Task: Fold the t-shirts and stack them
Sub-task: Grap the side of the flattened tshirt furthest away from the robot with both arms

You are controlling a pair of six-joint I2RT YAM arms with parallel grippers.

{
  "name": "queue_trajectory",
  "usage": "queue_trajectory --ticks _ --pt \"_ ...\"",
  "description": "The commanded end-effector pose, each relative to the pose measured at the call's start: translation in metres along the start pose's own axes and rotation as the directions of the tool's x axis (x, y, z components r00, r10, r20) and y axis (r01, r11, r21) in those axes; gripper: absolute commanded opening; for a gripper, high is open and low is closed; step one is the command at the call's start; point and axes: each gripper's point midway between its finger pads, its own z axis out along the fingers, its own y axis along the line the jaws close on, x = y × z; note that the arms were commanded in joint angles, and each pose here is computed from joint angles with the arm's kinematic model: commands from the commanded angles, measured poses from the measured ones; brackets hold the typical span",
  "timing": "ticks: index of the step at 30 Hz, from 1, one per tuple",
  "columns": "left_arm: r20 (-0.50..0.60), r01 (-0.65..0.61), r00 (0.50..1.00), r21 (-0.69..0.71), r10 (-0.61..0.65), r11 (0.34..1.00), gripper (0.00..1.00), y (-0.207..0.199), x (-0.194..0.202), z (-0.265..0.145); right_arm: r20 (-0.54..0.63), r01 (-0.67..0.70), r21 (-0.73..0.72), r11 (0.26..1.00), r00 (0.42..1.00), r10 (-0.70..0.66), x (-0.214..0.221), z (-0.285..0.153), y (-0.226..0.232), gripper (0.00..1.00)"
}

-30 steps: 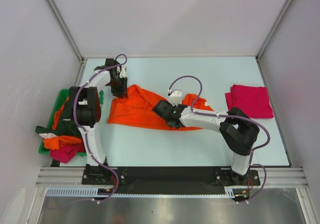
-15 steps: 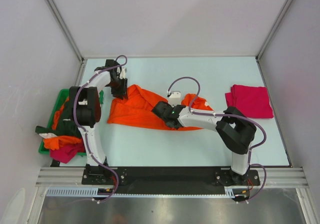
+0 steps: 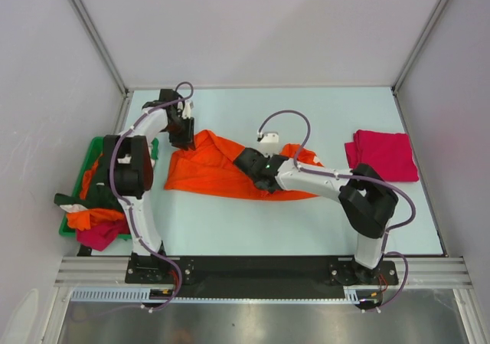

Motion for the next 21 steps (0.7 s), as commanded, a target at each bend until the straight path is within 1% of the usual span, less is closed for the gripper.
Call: queue_trajectory --ticks 1,3,6,8,12,16,21 --pt "0.1 -0.042 0.994 0.032 0.039 0.999 0.36 -0.014 -0.017 -0.028 0.177 -0.126 -0.001 0.992 0.976 0.124 -0.091 -0.025 -0.026 0.0" --pt "0.105 -0.042 0.994 0.031 0.039 0.999 0.36 -0.014 -0.016 -0.029 0.192 -0.162 0.02 0.987 0.969 0.155 -0.107 -0.019 -0.043 0.0" --pt "0.11 -0.042 0.993 0.029 0.038 0.999 0.37 -0.014 -0.017 -0.029 0.202 -0.174 0.047 0.984 0.966 0.161 -0.122 -0.008 -0.063 0.0" --pt "0.115 -0.037 0.993 0.015 0.035 0.999 0.37 -0.011 -0.019 -0.028 0.207 -0.164 0.063 0.985 0.967 0.147 -0.128 -0.002 -0.071 0.0" --pt "0.119 -0.017 0.993 -0.008 0.018 1.0 0.37 -0.005 -0.022 -0.024 0.209 -0.196 0.082 0.977 0.962 0.175 -0.141 0.017 -0.089 0.0" --pt "0.12 0.0 0.993 -0.05 0.006 0.999 0.38 0.006 -0.028 -0.017 0.212 -0.198 0.078 0.977 0.961 0.178 -0.15 0.026 -0.09 0.0" --pt "0.141 0.038 0.99 -0.117 -0.021 0.992 0.39 0.025 -0.044 -0.013 0.212 -0.178 0.06 0.982 0.964 0.162 -0.154 0.03 -0.083 0.0"
